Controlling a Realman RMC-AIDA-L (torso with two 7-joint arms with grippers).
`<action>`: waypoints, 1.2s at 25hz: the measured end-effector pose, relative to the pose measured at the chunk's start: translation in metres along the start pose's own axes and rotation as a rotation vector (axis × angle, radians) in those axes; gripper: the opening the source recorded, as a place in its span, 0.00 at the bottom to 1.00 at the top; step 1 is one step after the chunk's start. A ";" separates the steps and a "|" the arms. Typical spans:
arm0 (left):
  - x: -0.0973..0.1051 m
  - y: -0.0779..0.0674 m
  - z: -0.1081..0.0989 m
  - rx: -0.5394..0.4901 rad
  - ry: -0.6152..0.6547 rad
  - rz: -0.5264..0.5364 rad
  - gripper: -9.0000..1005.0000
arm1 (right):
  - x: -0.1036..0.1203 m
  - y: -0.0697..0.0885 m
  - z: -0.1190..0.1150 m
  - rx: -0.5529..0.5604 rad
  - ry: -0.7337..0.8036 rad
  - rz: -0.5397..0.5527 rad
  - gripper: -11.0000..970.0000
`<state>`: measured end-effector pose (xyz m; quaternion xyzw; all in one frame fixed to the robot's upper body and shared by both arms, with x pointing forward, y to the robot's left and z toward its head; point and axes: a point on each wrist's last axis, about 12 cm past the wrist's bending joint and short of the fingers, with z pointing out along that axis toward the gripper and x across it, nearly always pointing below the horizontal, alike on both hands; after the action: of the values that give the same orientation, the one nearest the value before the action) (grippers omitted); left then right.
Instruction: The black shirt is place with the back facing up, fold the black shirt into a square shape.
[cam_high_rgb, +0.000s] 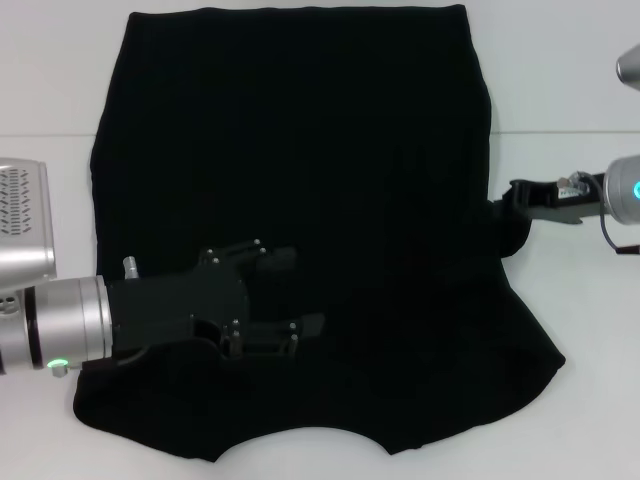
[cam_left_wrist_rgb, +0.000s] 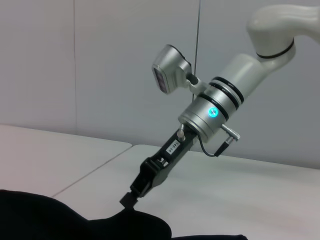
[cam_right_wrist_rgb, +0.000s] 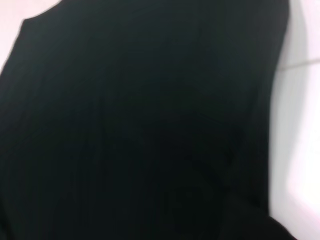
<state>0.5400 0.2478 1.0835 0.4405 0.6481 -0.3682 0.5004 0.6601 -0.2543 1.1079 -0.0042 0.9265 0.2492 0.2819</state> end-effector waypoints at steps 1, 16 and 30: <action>0.000 0.000 0.000 0.000 -0.001 0.001 0.87 | -0.003 0.003 0.000 -0.006 0.000 -0.010 0.01; 0.000 0.002 0.000 -0.013 0.005 -0.001 0.87 | -0.015 0.066 0.021 -0.056 0.074 -0.185 0.01; 0.001 0.003 0.001 -0.023 0.010 -0.002 0.87 | -0.007 0.093 0.030 -0.124 0.067 -0.304 0.10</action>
<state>0.5428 0.2485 1.0823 0.4358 0.6554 -0.3589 0.5018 0.6678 -0.1597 1.1327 -0.1701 0.9069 0.2600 0.2845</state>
